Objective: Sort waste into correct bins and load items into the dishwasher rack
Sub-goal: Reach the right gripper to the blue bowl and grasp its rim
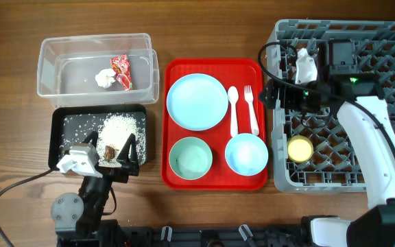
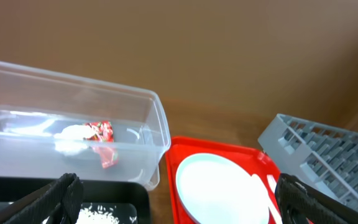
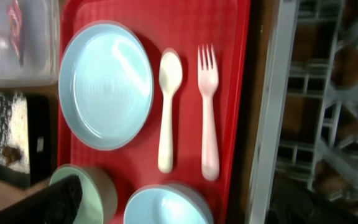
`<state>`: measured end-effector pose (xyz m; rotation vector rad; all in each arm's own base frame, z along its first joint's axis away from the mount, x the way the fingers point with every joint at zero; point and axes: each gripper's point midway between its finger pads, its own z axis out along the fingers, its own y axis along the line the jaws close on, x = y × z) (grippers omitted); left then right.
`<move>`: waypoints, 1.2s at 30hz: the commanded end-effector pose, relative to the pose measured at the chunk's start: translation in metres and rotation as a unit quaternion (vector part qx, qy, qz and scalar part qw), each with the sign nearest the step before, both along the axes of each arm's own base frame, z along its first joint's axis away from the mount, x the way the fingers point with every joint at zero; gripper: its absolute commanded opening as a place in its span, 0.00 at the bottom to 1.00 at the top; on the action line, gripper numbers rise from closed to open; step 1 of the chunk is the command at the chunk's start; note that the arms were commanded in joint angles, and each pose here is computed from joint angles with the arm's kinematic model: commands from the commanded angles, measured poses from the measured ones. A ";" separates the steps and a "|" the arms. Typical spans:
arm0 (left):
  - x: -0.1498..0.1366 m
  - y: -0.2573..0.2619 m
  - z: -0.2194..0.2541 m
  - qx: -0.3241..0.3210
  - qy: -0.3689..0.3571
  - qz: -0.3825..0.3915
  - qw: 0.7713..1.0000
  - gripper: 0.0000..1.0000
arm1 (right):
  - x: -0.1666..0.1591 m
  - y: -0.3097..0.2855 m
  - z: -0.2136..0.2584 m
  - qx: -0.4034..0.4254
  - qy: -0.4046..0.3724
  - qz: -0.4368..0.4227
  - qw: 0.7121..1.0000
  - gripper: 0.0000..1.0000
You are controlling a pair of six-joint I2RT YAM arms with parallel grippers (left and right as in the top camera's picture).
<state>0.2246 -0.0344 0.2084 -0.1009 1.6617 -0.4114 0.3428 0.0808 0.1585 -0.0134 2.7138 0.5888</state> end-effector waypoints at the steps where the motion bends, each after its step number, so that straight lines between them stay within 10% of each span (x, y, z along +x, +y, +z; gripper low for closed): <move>1: 0.006 -0.001 -0.019 0.000 0.003 -0.004 1.000 1.00 | 0.017 -0.001 -0.007 -0.003 -0.018 0.001 1.000 1.00; 25: 0.018 0.002 -0.045 0.001 -0.015 0.002 1.000 1.00 | 0.036 0.006 0.002 0.067 -0.005 -0.097 0.993 1.00; 30: 0.018 0.002 -0.045 0.001 -0.015 0.002 1.000 1.00 | 0.017 0.060 0.017 0.142 -0.004 0.017 0.990 0.96; 36: 0.018 0.002 -0.045 0.001 -0.015 0.002 1.000 1.00 | -0.038 0.129 -0.012 0.016 0.022 0.121 0.992 0.93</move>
